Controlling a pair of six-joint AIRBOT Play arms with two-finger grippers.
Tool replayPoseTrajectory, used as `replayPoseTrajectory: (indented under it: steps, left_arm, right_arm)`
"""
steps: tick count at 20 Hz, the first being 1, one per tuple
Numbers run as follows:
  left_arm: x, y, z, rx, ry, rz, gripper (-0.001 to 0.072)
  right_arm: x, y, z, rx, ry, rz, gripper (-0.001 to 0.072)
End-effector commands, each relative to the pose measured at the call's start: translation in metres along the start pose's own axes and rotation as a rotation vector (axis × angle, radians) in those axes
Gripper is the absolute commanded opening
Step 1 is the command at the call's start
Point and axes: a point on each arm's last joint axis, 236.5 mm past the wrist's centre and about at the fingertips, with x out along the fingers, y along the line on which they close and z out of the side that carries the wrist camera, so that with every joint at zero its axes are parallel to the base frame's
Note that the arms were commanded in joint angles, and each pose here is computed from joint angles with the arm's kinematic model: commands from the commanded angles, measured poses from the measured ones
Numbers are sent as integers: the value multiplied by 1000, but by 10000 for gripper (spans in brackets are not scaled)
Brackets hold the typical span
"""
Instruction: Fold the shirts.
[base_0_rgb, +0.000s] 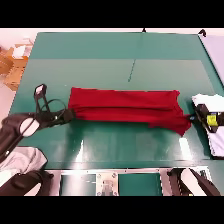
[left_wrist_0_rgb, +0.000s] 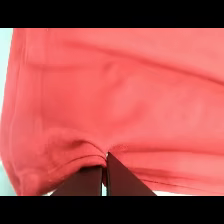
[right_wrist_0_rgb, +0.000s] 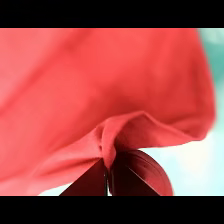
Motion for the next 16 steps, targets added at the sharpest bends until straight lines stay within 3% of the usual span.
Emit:
replayPoseTrajectory:
  steps: [1,6,13,14,15,16]
  left_arm:
    - [19,-17,41,71,-18,22,19]
    - [63,-11,103,88,11,58,20]
    - [156,-13,115,43,91,32,30]
    - [156,-19,123,31,64,14,345]
    - [153,-25,132,31,41,0,720]
    - [145,-31,144,38,30,-10,677]
  right_arm:
    - [9,39,39,-47,-50,67,13]
    - [58,60,94,-72,-56,73,13]
    - [130,60,141,-78,-19,41,15]
    - [127,64,148,-103,-35,46,26]
    - [119,70,156,-150,-50,54,160]
    - [106,75,162,-212,-54,63,370]
